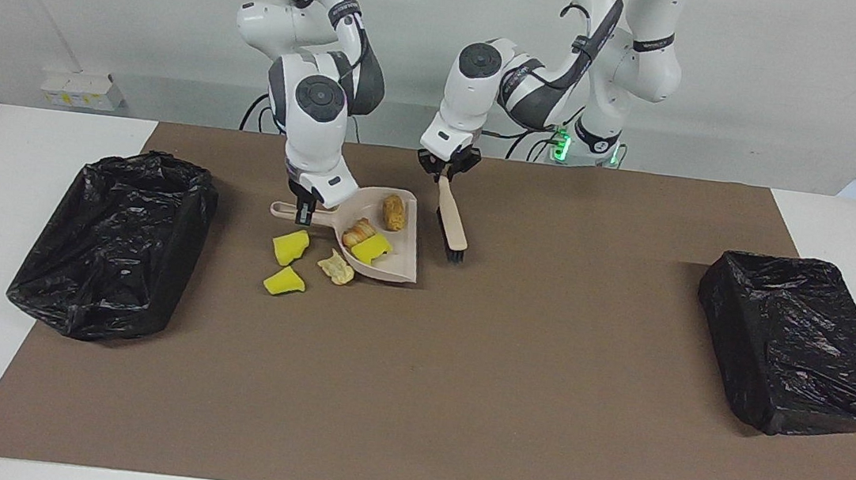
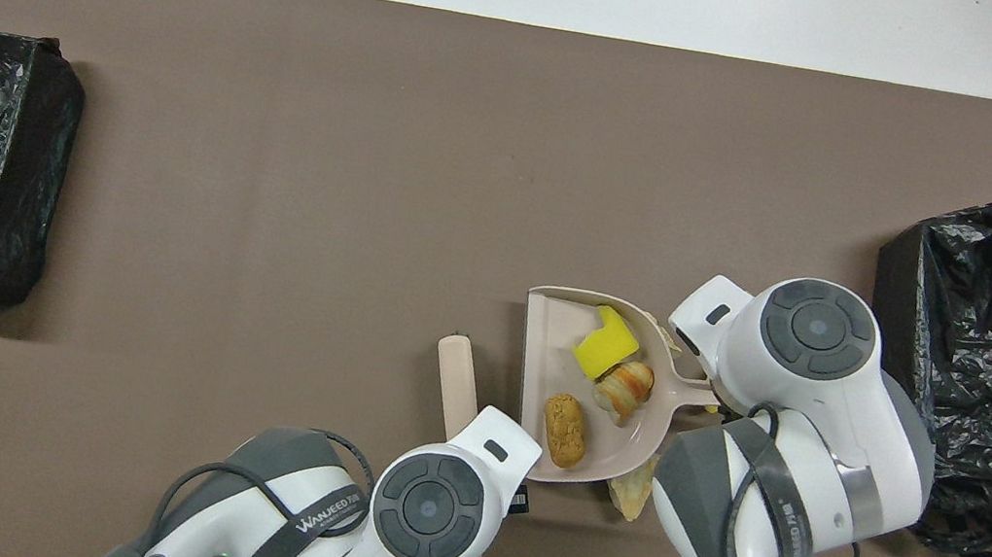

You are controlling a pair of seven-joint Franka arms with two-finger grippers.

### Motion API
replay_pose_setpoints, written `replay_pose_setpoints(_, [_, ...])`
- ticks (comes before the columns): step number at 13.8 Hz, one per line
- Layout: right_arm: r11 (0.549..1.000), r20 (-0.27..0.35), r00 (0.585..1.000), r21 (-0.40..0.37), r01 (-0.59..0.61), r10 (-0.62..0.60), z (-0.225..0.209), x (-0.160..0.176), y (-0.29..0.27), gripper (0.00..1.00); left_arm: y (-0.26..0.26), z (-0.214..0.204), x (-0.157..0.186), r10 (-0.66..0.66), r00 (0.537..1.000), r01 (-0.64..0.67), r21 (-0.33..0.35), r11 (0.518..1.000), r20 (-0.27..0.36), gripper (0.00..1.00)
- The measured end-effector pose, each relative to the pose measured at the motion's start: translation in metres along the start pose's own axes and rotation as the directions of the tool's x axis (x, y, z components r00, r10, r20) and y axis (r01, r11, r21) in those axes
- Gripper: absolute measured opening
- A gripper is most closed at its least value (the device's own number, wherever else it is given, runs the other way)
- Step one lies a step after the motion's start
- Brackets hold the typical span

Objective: Sweep and dump trash in bin
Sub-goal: 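Carry the dustpan with the right gripper to the farther black bag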

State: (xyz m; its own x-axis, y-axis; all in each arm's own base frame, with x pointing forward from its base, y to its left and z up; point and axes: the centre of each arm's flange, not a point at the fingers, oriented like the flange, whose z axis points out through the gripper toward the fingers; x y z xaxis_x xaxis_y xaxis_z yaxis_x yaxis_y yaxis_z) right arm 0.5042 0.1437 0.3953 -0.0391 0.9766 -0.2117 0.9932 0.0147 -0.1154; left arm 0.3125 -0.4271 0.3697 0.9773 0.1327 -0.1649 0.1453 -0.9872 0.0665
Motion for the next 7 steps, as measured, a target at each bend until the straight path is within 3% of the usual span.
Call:
replay_pose_setpoints(3, [1.000, -0.012, 1.000, -0.012, 0.013, -0.013, -0.015, -0.031, 0.012, 0.31, 0.002, 0.002, -0.014, 0.035, 0.999, -0.035, 0.012, 0.999, 0.006, 0.27])
replay_pose_setpoints(7, [1.000, -0.031, 1.000, -0.024, 0.003, -0.003, -0.023, -0.100, 0.029, 0.31, -0.001, 0.026, -0.067, 0.117, 0.993, -0.118, 0.065, 0.991, 0.030, 0.27])
